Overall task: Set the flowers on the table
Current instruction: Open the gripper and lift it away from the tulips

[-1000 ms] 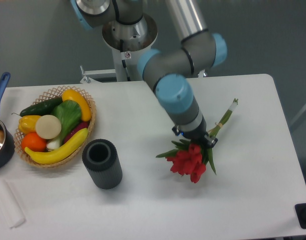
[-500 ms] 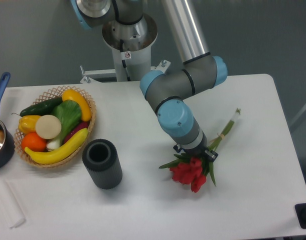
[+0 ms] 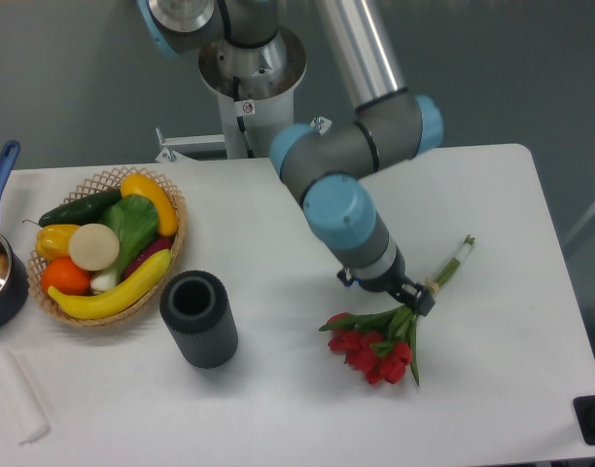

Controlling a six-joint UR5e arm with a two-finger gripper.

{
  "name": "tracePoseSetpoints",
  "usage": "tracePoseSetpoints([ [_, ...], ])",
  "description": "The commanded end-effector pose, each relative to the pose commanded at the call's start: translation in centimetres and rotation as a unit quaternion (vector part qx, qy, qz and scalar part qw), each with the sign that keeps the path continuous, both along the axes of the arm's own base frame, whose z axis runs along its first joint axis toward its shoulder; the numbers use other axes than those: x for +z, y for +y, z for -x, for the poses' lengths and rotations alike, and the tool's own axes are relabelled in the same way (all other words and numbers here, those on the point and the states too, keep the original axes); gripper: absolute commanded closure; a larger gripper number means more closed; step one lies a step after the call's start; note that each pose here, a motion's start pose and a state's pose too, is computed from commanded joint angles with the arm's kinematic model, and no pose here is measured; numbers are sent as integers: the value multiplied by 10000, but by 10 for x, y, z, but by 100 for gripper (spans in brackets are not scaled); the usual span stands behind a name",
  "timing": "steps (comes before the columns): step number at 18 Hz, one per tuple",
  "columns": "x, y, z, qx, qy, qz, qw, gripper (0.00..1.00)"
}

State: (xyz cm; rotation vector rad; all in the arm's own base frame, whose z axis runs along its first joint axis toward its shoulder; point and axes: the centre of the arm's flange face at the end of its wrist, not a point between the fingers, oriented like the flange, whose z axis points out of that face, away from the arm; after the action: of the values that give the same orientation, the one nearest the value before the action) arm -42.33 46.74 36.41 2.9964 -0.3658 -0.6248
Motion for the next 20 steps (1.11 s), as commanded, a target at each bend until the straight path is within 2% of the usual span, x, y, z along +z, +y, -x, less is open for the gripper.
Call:
tracePoseSetpoints([
  [3, 42, -21, -3, 49, -226, -328, 9992, 0],
  [4, 70, -32, -3, 76, -388, -502, 9980, 0],
  [7, 99, -50, 8, 52, -984, -528, 9937, 0],
  [10, 125, -100, 32, -588, -1533, -262, 9861, 0],
  [11, 133, -126, 41, -868, -1689, -238, 9815, 0],
  [13, 137, -160, 53, -1367, -1790, -138, 9742, 0],
  [15, 138, -179, 58, -1823, -1771, -25, 9672, 0],
  [20, 127, -192, 55, -1963, -1767, 47, 9645, 0],
])
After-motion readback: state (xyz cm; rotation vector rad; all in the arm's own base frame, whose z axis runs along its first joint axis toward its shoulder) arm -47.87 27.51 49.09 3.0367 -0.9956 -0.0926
